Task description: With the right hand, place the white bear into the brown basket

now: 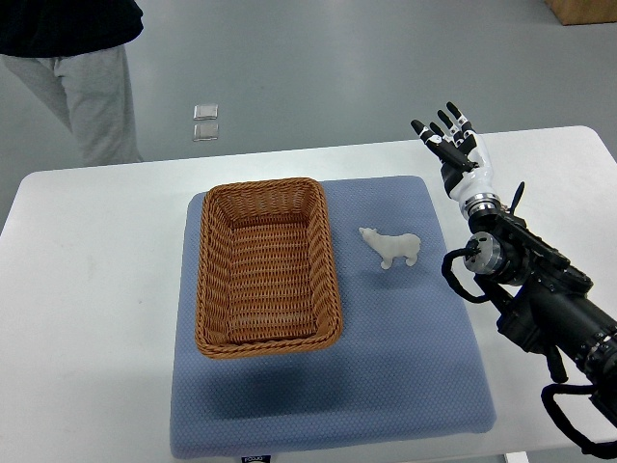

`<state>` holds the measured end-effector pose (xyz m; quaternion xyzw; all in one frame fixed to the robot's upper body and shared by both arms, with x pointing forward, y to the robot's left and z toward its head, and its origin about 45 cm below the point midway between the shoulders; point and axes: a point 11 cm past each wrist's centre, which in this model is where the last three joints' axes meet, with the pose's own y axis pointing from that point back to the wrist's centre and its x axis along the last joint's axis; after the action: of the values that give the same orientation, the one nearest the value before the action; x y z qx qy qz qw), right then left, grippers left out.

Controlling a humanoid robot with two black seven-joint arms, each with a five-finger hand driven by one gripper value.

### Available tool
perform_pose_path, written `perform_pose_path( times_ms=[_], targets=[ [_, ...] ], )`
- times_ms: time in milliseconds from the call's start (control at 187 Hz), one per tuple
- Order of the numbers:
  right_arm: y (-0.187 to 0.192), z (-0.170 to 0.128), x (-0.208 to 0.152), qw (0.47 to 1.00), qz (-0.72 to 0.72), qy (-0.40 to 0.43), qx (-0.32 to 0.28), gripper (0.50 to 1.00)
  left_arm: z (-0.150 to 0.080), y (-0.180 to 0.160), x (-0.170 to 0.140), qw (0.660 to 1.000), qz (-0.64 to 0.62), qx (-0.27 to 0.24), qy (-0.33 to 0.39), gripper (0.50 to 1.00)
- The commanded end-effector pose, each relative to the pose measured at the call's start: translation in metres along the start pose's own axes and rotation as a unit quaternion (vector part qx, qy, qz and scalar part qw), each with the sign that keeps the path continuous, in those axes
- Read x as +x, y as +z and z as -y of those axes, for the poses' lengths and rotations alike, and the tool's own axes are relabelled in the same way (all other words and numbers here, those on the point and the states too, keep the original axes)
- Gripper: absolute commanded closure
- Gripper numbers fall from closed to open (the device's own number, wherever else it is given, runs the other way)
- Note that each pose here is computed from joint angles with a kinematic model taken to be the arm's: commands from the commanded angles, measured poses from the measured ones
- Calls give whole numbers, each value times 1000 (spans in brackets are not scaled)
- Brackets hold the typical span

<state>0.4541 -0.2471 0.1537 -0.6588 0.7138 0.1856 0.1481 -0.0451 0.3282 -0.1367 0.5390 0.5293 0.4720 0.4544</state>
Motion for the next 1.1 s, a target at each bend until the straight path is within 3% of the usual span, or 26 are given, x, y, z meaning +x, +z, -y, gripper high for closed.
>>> perform_pose_path(
  times_ms=[0, 1094],
  targets=[
    [0, 0, 0, 1000, 0, 0, 0, 579, 0, 0, 0, 1000, 0, 0, 0, 500],
    [-1, 0, 1, 1000, 0, 0, 0, 579, 0, 2, 5, 1000, -2, -2, 11, 500]
  ],
)
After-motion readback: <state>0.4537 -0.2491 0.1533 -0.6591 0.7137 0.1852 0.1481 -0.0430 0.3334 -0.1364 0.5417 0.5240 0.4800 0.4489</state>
